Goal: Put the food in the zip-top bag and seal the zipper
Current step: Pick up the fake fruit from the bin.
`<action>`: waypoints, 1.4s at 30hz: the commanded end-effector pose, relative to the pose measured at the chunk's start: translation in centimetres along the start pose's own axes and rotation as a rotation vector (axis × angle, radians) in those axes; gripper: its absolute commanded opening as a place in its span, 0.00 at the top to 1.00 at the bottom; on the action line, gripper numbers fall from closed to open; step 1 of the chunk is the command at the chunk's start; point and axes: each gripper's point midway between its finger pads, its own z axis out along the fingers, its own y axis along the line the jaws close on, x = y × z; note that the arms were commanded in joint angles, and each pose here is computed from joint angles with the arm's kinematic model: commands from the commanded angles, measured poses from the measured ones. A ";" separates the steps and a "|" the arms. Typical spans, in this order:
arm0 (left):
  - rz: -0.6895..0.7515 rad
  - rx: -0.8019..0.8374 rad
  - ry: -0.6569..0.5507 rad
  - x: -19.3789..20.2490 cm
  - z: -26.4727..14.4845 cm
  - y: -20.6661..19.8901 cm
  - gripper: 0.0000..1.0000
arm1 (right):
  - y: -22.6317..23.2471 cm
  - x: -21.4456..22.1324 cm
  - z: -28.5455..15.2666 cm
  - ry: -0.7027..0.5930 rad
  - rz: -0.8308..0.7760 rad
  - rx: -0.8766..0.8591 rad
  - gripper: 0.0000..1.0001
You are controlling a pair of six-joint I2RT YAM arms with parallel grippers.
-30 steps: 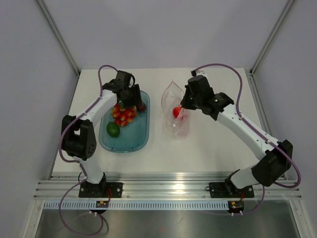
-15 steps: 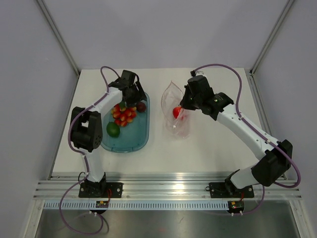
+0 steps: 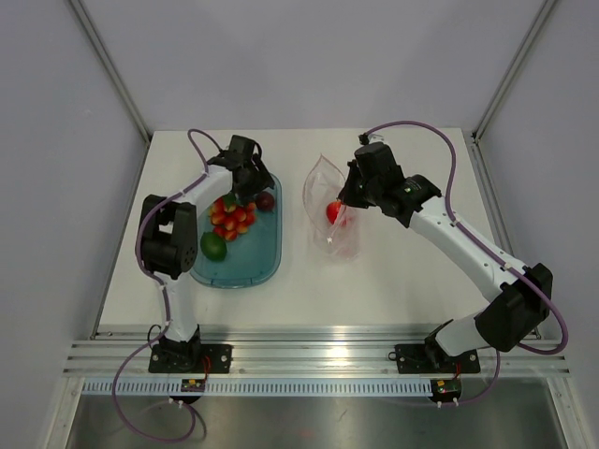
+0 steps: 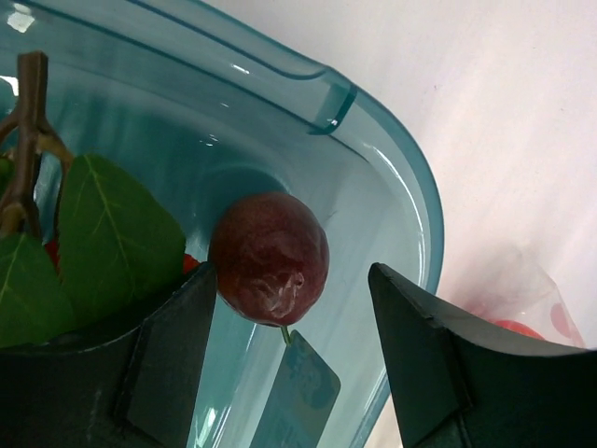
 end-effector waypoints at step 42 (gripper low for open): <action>0.245 0.412 -0.153 -1.6 -21.6 -6.6 0.62 | 2.7 0.3 2.1 0.020 0.000 -0.062 1.00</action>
